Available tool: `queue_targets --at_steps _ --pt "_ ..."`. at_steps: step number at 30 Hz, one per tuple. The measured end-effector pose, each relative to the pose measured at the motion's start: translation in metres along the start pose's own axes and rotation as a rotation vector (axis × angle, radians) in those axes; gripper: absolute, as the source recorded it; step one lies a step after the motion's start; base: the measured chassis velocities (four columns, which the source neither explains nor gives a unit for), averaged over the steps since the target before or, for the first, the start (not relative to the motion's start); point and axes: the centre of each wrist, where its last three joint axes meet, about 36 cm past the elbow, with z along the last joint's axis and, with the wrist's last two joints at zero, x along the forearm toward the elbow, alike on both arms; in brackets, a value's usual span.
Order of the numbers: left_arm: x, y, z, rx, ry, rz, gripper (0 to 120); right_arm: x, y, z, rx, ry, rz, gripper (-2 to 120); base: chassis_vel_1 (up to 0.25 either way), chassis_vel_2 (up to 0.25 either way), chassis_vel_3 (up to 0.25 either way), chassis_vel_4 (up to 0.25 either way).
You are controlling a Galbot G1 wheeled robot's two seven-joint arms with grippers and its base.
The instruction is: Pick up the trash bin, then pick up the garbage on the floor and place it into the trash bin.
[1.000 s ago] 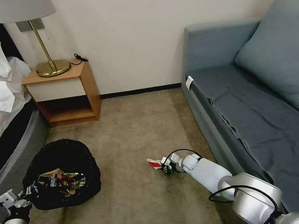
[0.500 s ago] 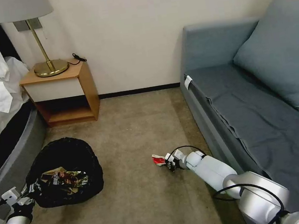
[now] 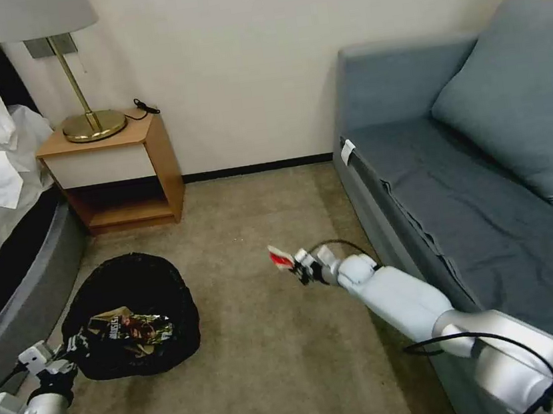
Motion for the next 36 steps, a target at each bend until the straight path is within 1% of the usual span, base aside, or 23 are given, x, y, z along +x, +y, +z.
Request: queue_targets --at_steps 3,4,7,8,10,12,13,14,16,17,18,19,20,21,22,23,24,26,28,32,36 --pt "-0.003 -0.006 0.002 0.006 0.008 0.01 4 0.023 -0.003 -0.051 0.02 -0.106 0.002 0 0.0 0.0 0.0 0.0" --pt "-0.003 -0.006 0.002 0.006 0.008 0.01 4 0.023 -0.003 -0.051 0.02 -0.106 0.002 0 0.0 0.0 0.0 0.0" --pt "-0.006 -0.013 0.006 0.014 0.015 0.02 4 0.055 0.002 -0.095 0.05 -0.197 -0.018 0 0.0 0.0 0.0 0.0" --pt "-0.006 -0.013 0.006 0.014 0.015 0.02 4 0.055 0.002 -0.095 0.05 -0.197 -0.018 0 0.0 0.0 0.0 0.0" --pt "-0.007 -0.017 0.008 0.019 0.02 0.028 4 0.078 0.018 -0.124 0.06 -0.255 -0.057 0 0.0 0.0 0.0 0.0" --pt "-0.007 -0.02 0.009 0.02 0.02 0.033 4 0.089 0.032 -0.14 0.072 -0.283 -0.089 0 0.0 0.0 0.0 0.0" --pt "-0.007 -0.02 0.009 0.02 0.02 0.033 4 0.089 0.032 -0.14 0.072 -0.283 -0.089 0 0.0 0.0 0.0 0.0" --pt "-0.007 -0.021 0.009 0.02 0.021 0.035 4 0.093 0.042 -0.15 0.078 -0.301 -0.112 0 0.0 0.0 0.0 0.0" --pt "-0.008 -0.023 0.008 0.02 0.02 0.04 4 0.099 0.079 -0.174 0.093 -0.341 -0.189 0 0.0 0.0 0.0 0.0" --pt "-0.007 -0.024 0.008 0.02 0.02 0.04 4 0.099 0.091 -0.18 0.096 -0.35 -0.211 0 0.0 0.0 0.0 0.0" --pt "-0.007 -0.024 0.008 0.02 0.02 0.04 4 0.099 0.091 -0.18 0.096 -0.35 -0.211 0 0.0 0.0 0.0 0.0" --pt "-0.007 -0.024 0.008 0.019 0.021 0.04 4 0.096 0.122 -0.192 0.103 -0.371 -0.266 0 0.0 0.0 0.0 0.0" --pt "-0.006 -0.024 0.008 0.019 0.021 0.041 4 0.094 0.13 -0.195 0.105 -0.374 -0.28 0 0.0 0.0 0.0 0.0" --pt "-0.005 -0.024 0.008 0.019 0.02 0.042 4 0.09 0.152 -0.199 0.113 -0.376 -0.323 0 0.0 0.0 0.0 0.0" --pt "-0.004 -0.024 0.007 0.02 0.019 0.04 4 0.085 0.168 -0.2 0.123 -0.372 -0.353 0 0.0 0.0 0.0 0.0" --pt "-0.004 -0.024 0.007 0.02 0.019 0.04 4 0.085 0.168 -0.2 0.123 -0.372 -0.353 0 0.0 0.0 0.0 0.0" --pt "-0.003 -0.022 0.006 0.022 0.016 0.037 4 0.08 0.183 -0.2 0.135 -0.365 -0.383 0 0.0 0.0 0.0 0.0" --pt "0.0 -0.018 0.004 0.028 0.008 0.029 4 0.07 0.203 -0.196 0.155 -0.34 -0.419 0 0.0 0.0 0.0 0.0" --pt "0.002 -0.017 0.004 0.031 0.007 0.028 4 0.066 0.209 -0.193 0.162 -0.329 -0.428 0 0.0 0.0 0.0 0.0" --pt "0.006 -0.016 0.007 0.041 0.011 0.029 4 0.043 0.232 -0.174 0.196 -0.27 -0.443 0 0.0 0.0 0.0 0.0" --pt "0.005 -0.018 0.01 0.051 0.015 0.037 4 0.028 0.238 -0.164 0.207 -0.242 -0.427 0 0.0 0.0 0.0 0.0"
